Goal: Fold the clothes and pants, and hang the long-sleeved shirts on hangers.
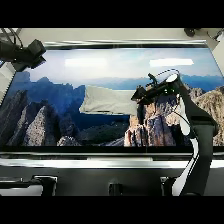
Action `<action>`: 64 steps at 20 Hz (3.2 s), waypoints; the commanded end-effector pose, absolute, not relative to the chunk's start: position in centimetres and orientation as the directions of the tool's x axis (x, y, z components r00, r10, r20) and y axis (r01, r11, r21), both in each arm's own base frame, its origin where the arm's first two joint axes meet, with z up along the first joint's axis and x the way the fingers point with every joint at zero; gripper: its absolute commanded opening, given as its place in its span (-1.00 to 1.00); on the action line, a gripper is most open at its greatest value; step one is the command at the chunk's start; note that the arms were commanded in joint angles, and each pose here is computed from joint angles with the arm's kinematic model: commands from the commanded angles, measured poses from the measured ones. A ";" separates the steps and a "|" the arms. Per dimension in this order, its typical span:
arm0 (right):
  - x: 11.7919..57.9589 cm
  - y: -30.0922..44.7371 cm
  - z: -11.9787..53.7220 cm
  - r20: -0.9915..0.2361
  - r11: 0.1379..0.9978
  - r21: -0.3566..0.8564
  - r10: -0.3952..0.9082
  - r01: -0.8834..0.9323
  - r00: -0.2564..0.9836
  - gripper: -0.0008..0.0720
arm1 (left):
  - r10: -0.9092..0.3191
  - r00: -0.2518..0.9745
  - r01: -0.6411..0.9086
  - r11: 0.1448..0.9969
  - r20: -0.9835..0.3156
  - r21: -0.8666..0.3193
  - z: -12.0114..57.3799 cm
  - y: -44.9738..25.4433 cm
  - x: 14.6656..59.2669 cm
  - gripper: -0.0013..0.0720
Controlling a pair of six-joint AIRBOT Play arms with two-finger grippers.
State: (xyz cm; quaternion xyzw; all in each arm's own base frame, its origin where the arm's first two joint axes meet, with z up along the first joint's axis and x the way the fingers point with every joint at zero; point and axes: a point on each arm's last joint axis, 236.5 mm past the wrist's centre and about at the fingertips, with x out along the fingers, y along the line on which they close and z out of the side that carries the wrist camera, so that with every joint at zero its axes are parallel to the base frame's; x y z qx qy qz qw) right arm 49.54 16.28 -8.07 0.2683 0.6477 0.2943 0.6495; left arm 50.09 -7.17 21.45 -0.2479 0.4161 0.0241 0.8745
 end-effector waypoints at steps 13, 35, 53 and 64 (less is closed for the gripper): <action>55.7 19.7 -4.0 -0.684 0.709 0.704 0.694 -0.047 0.225 -0.88 | -0.158 0.653 -0.251 0.878 -0.741 -0.408 21.4 -7.0 50.1 -0.92; 66.2 -21.3 11.5 -0.393 0.658 0.679 -0.051 0.327 0.918 -0.88 | -0.141 0.600 -0.292 0.878 -0.788 -0.380 20.2 -6.6 48.9 -0.91; 35.8 -42.4 2.0 -0.926 0.253 0.043 -0.354 0.967 0.133 -0.88 | -0.199 0.572 -0.206 0.904 -0.796 -0.374 20.1 -11.5 47.7 -0.92; 25.0 -37.2 -2.9 -0.936 0.307 -0.353 -0.125 0.884 -0.330 -0.89 | -0.213 0.546 -0.183 0.913 -0.810 -0.364 19.7 -12.9 46.8 -0.92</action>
